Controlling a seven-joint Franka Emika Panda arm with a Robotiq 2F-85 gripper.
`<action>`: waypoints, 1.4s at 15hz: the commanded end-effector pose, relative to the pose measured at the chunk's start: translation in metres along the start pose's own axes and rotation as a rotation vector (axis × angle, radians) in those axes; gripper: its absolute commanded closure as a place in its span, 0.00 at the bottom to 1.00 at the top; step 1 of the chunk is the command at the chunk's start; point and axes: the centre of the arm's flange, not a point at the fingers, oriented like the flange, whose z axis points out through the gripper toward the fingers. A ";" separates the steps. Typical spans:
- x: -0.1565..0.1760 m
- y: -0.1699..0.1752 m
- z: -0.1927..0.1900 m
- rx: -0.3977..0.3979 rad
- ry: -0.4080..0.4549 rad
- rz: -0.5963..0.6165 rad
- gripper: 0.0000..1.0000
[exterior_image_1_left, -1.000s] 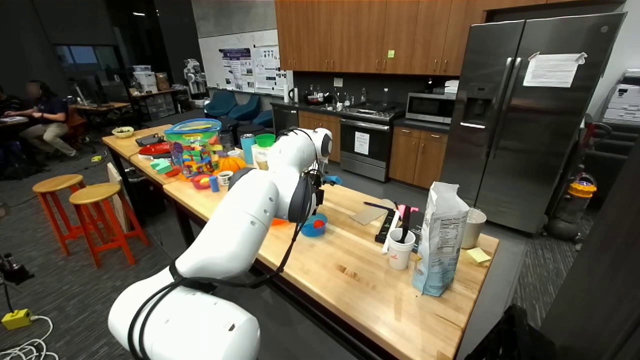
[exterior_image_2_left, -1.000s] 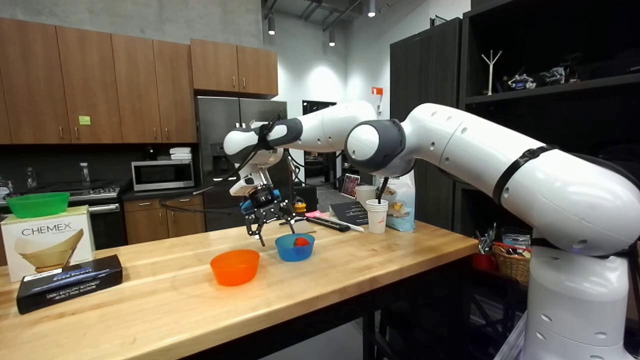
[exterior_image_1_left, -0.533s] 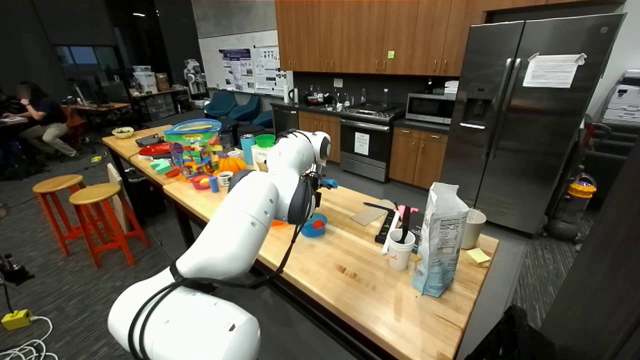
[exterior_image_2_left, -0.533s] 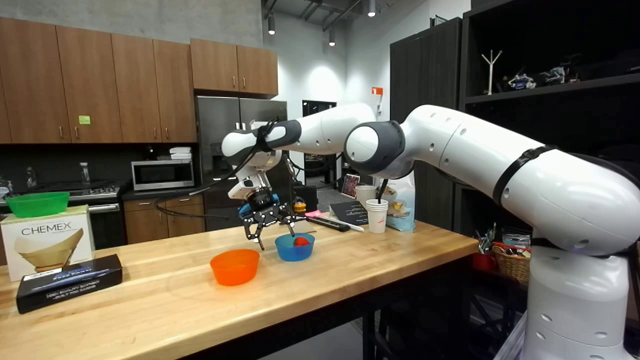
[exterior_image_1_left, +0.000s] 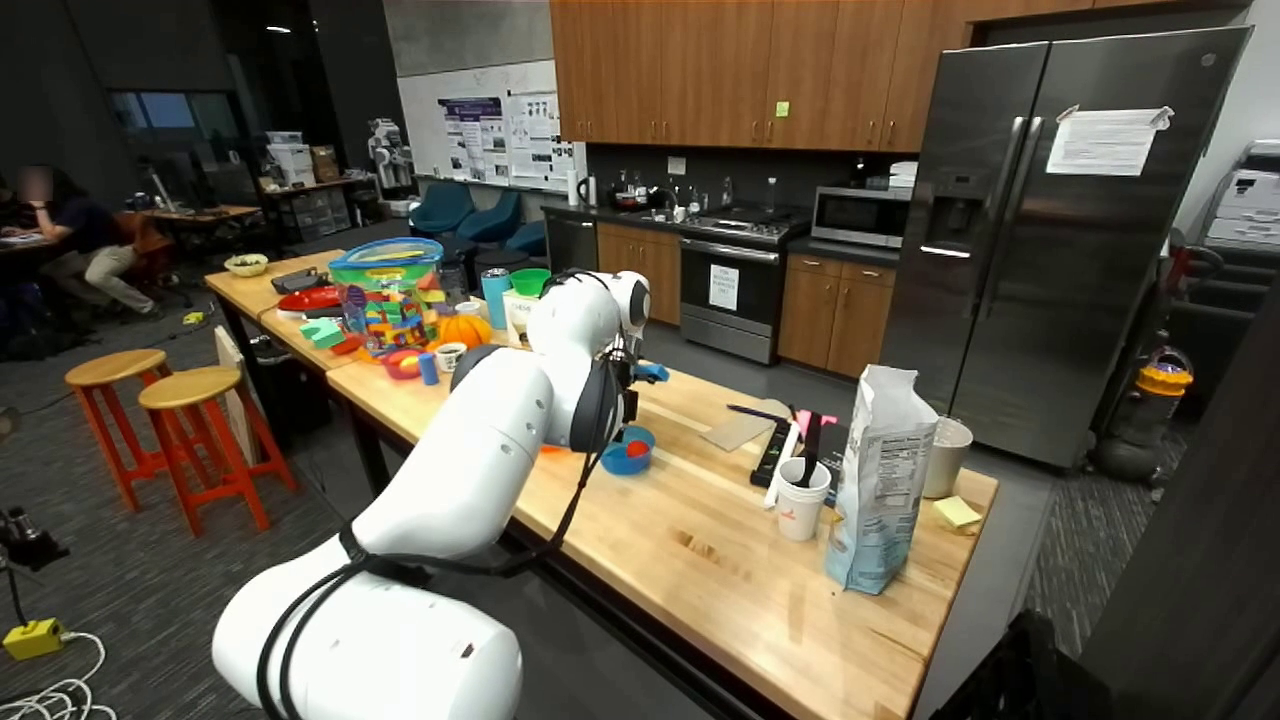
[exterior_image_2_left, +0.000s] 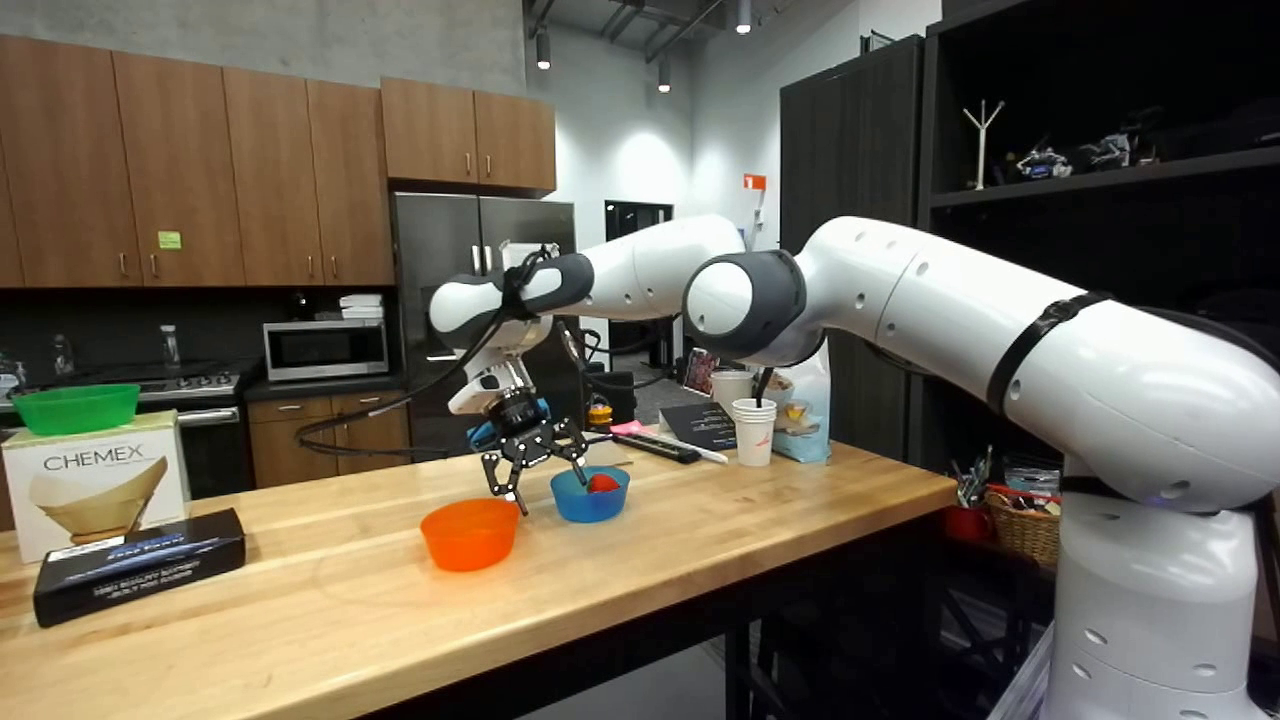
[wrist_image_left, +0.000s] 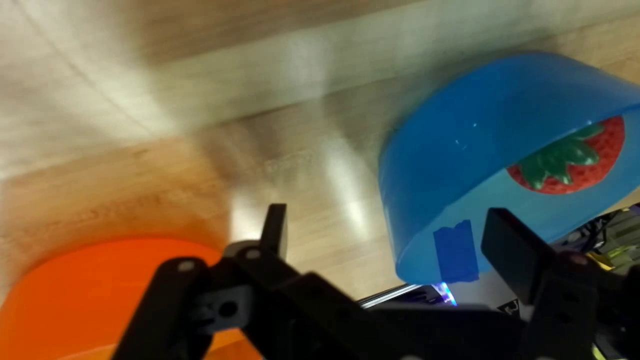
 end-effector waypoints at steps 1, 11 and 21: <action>-0.012 0.009 -0.013 0.001 -0.035 -0.017 0.32; -0.013 -0.011 -0.024 -0.048 -0.059 0.021 1.00; -0.020 -0.046 -0.063 -0.118 -0.104 0.059 0.99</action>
